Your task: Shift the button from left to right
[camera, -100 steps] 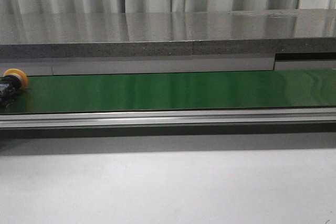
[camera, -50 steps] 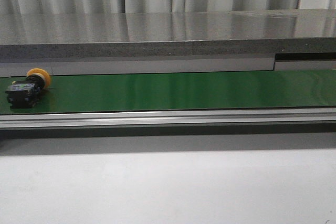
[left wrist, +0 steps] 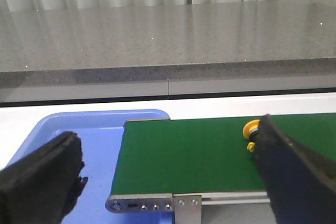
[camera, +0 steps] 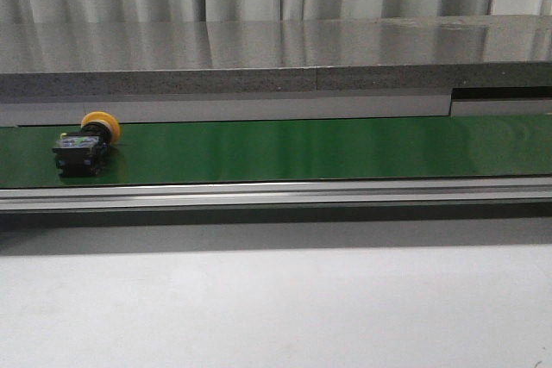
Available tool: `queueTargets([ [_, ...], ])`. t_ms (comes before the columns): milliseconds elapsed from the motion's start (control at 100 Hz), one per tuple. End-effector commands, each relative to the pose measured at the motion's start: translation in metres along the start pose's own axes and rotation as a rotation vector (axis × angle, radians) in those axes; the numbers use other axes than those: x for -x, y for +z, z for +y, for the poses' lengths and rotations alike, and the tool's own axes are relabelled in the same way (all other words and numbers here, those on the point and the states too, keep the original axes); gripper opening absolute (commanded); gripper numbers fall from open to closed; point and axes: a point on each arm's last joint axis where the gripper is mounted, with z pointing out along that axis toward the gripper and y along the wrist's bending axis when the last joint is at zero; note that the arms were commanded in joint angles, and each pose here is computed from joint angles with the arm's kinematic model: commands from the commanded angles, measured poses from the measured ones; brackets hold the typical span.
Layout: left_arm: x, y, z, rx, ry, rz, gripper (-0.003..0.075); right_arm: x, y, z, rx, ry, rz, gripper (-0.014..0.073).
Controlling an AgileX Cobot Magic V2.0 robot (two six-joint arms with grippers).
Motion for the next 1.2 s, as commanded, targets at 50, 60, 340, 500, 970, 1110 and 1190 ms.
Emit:
queueTargets([
  [50, 0.0040, -0.0014, 0.0021, 0.023, -0.011, -0.087, 0.0639, 0.0146, -0.0028, 0.0002, -0.002, -0.008, -0.120, -0.0068],
  [60, 0.0034, -0.0013, 0.0022, 0.024, -0.011, -0.087, 0.0639, 0.0146, -0.0028, 0.0002, -0.002, -0.008, -0.120, -0.0068],
  [340, 0.0051, -0.0013, 0.0034, 0.038, -0.011, -0.118, 0.0638, 0.0146, -0.0028, 0.0002, -0.002, -0.008, -0.120, -0.0068],
  [500, 0.0072, -0.0016, 0.0042, 0.047, -0.012, -0.140, 0.0548, 0.0146, -0.0028, 0.0002, -0.002, -0.008, -0.120, -0.0068],
  [970, 0.0072, -0.0016, 0.0042, 0.047, -0.012, -0.140, -0.0021, 0.0146, -0.0028, 0.0002, -0.002, -0.008, -0.120, -0.0068],
  [1110, 0.0072, -0.0016, 0.0042, 0.047, -0.012, -0.140, -0.0021, 0.0172, -0.0032, 0.0002, -0.002, -0.008, -0.150, -0.0068],
  [1190, 0.0072, -0.0016, 0.0042, 0.047, -0.012, -0.140, -0.0020, 0.0195, -0.0036, 0.0003, -0.002, -0.008, -0.174, -0.0068],
])
